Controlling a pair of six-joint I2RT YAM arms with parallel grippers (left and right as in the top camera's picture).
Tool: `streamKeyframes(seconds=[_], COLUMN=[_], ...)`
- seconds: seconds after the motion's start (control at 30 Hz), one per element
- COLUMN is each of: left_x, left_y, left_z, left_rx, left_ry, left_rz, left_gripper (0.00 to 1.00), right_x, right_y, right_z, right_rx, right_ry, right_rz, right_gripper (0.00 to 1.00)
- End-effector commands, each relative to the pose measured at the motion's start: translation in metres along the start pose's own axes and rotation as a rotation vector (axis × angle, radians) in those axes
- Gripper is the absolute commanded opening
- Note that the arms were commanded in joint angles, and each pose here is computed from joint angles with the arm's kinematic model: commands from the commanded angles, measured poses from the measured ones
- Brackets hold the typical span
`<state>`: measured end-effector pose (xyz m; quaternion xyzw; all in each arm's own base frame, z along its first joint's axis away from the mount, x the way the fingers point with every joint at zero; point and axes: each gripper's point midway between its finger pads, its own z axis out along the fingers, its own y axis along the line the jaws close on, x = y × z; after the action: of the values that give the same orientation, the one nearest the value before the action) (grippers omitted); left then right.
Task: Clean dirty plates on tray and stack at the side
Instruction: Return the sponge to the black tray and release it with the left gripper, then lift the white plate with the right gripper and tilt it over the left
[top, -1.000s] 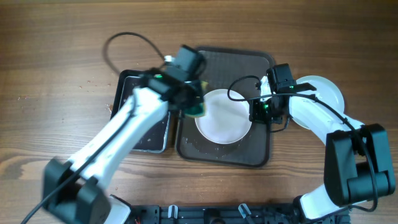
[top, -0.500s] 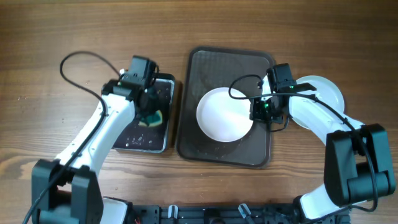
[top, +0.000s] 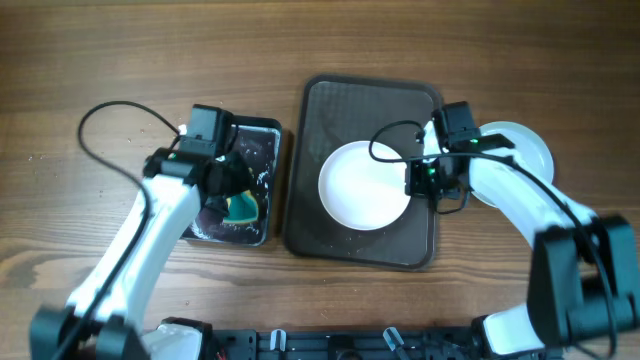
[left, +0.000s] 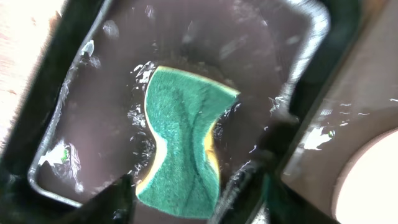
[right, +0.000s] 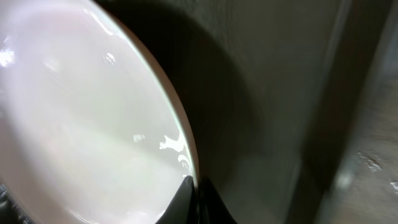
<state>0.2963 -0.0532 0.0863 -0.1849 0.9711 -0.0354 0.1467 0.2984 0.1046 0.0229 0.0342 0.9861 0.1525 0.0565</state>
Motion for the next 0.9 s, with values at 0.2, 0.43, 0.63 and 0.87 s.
streamKeyframes(seconds=[0.2,0.43,0.63,0.87], left_x=[-0.011,-0.005,-0.011,-0.015], left_y=[-0.004,0.011,0.051,0.112], left_z=[-0.082,-0.098,-0.101,-0.102], left_rx=[0.149,0.121,0.061,-0.004], left_ry=[-0.214,-0.249,-0.251,-0.231], left_rz=[-0.010,-0.023,-0.207,-0.459], left_gripper=[1.00,1.00,1.00,1.00], right_x=[-0.001,0.014,0.011,-0.008], right_y=[0.027,0.029,0.042,0.102], right_z=[-0.099,-0.114,-0.119,-0.124], right_rx=[-0.054,-0.026,-0.042,-0.076], right_ry=[-0.181,-0.112,-0.123,-0.135], right_rz=[-0.013,-0.061,-0.093,-0.220], right_gripper=[0.04,0.04,0.04,0.04])
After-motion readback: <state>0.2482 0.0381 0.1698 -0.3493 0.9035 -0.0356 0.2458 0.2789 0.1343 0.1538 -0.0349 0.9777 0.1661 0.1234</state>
